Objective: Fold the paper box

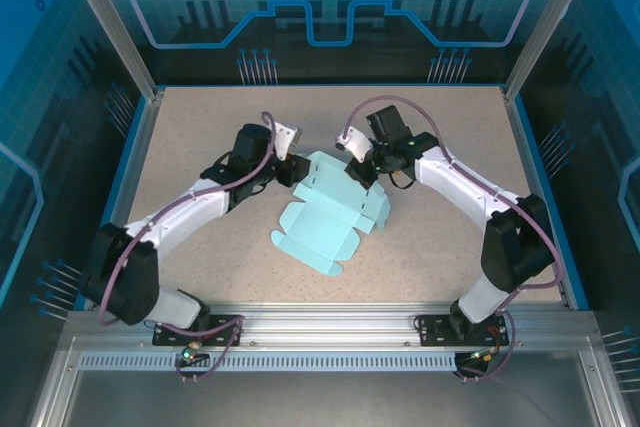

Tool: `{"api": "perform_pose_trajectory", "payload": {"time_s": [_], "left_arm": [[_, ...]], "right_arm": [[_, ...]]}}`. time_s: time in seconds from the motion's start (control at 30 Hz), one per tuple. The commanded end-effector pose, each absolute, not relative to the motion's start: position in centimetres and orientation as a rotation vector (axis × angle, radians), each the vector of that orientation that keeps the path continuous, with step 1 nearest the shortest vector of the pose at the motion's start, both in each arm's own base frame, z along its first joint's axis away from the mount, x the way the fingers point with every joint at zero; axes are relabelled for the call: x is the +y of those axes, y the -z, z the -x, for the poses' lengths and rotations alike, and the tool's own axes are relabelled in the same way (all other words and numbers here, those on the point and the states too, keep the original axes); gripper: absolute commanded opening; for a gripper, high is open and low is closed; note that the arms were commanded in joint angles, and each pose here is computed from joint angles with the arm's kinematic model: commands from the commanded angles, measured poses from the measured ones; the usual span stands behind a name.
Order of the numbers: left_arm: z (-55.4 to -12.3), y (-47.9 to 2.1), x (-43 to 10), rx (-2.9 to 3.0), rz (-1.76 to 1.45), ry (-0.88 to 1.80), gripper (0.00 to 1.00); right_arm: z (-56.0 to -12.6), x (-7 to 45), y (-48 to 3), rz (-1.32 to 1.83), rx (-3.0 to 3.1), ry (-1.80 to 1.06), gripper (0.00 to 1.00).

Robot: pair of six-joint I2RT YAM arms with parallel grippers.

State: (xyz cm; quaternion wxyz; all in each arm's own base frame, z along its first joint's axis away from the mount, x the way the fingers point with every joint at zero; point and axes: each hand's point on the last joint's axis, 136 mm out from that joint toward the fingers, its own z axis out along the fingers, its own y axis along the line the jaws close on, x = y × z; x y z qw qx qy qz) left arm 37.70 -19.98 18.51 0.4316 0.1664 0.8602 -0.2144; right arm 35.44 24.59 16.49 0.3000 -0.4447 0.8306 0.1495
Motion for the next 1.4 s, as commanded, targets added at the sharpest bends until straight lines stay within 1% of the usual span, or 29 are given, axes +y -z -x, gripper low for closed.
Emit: {"api": "perform_pose_trajectory", "payload": {"time_s": [0.0,0.07,0.17,0.37,0.5,0.9,1.1,1.37], "left_arm": [[-38.1,-19.8,-16.1,2.073,-0.17,0.543,0.52],[-38.2,-19.5,-13.6,2.056,-0.035,0.561,0.54],[-38.7,-18.1,-10.6,2.072,0.122,0.558,0.55],[-40.5,-14.4,-8.3,2.189,0.304,0.574,0.53],[-41.6,-11.9,-8.7,2.3,0.323,0.591,0.52],[-43.8,-7.1,-11.5,2.451,0.271,0.742,0.51],[-43.6,-5.7,-12.9,2.502,0.227,0.821,0.5],[-42.4,-4.6,-14.6,2.525,0.16,0.854,0.5]], "right_arm": [[-35.0,24.2,-17.4,1.195,2.176,-0.397,0.0],[-34.9,24.3,-17.4,1.204,2.171,-0.408,0.0],[-34.6,24.5,-17.6,1.218,2.152,-0.429,0.0],[-34.7,24.7,-18.0,1.234,2.13,-0.429,0.0],[-35.1,24.6,-17.5,1.25,2.131,-0.383,0.0],[-36.9,25.5,-15.4,1.376,1.999,0.032,0.0],[-37.5,26.2,-14.7,1.416,1.906,0.187,0.0],[-38.0,26.4,-13.2,1.478,1.846,0.332,0.0]]}}
